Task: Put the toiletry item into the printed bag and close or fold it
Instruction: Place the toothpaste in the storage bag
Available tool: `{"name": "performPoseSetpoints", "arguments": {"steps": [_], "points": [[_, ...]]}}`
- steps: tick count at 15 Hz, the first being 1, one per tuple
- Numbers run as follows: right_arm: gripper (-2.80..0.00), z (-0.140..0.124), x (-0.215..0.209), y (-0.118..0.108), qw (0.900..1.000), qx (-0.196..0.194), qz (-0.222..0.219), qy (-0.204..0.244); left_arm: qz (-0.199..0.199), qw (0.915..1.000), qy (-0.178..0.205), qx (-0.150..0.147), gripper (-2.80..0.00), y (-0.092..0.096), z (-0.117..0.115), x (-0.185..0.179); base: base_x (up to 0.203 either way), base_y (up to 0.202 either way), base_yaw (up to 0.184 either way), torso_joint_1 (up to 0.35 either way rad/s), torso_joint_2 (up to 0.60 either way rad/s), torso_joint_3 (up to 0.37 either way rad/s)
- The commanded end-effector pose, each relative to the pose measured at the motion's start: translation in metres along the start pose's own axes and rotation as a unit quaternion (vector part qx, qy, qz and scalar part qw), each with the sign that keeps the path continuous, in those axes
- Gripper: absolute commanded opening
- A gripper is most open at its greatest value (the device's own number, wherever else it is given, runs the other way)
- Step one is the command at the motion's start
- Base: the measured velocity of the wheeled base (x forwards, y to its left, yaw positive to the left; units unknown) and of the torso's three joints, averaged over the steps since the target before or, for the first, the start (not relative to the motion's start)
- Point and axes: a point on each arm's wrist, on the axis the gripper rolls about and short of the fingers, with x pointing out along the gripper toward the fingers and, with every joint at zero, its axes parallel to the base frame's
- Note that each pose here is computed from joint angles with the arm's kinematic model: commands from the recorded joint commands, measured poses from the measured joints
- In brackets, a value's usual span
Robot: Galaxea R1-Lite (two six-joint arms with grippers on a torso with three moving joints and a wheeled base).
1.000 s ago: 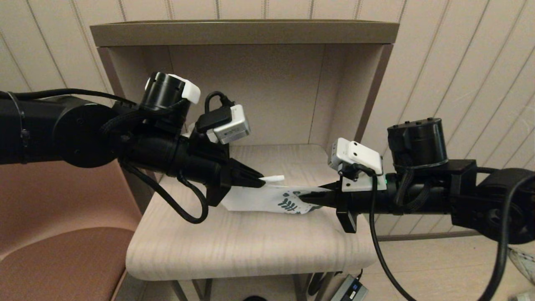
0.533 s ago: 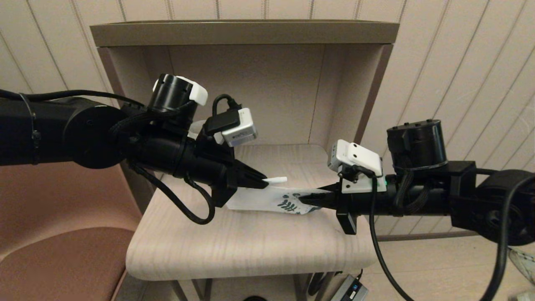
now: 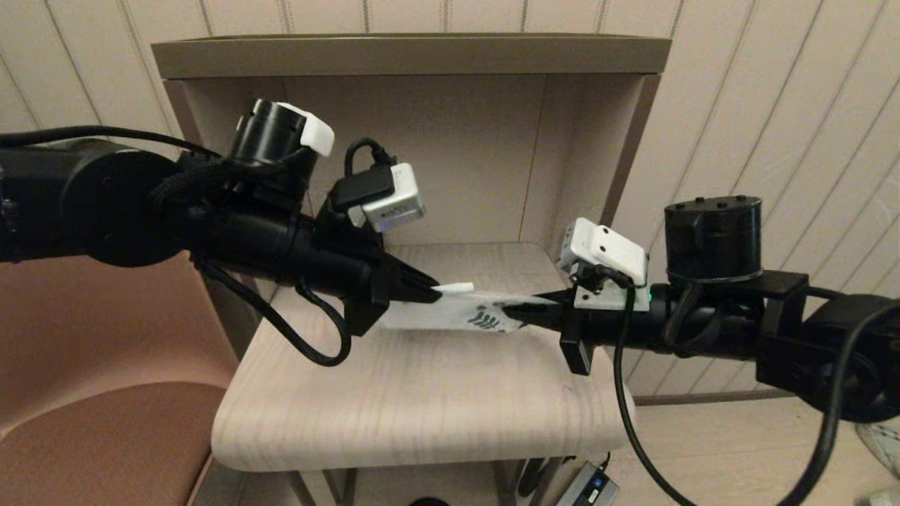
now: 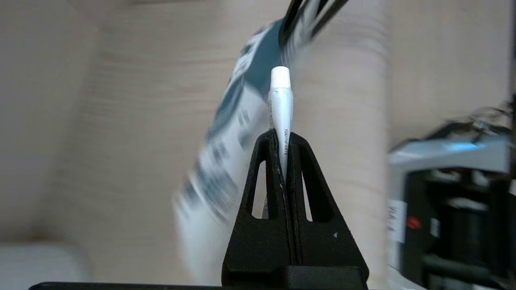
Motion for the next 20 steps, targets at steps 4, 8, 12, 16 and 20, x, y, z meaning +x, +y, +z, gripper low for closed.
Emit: {"name": "performPoseSetpoints", "arguments": {"steps": [4,8,12,16,20], "points": [[-2.8,0.005,-0.006,0.001,0.998,-0.021,-0.046,-0.023,0.035,0.9993,-0.006,0.01,-2.8,0.01,0.017,-0.024,0.0,0.0,0.0,0.0,0.0,0.0],[-2.8,-0.005,0.001,-0.002,0.994,-0.044,-0.085,-0.061,0.048,0.9988,-0.003,0.012,-2.8,0.006,0.021,-0.031,0.0,0.0,0.0,0.0,0.0,0.0],[-2.8,-0.021,0.003,0.017,0.994,-0.05,-0.078,-0.059,0.057,0.998,0.009,0.024,-2.8,-0.001,0.032,-0.025,0.0,0.0,0.0,0.0,0.0,0.0],[-2.8,-0.029,0.003,0.023,0.994,-0.051,-0.074,-0.056,0.061,0.9969,0.043,0.025,-2.8,-0.007,0.041,-0.021,0.0,0.0,0.0,0.0,0.0,0.0],[-2.8,-0.032,0.006,0.024,0.995,-0.05,-0.071,-0.051,0.032,0.9953,0.089,0.021,-2.8,-0.026,0.044,-0.019,0.0,0.0,0.0,0.0,0.0,0.0]]}}
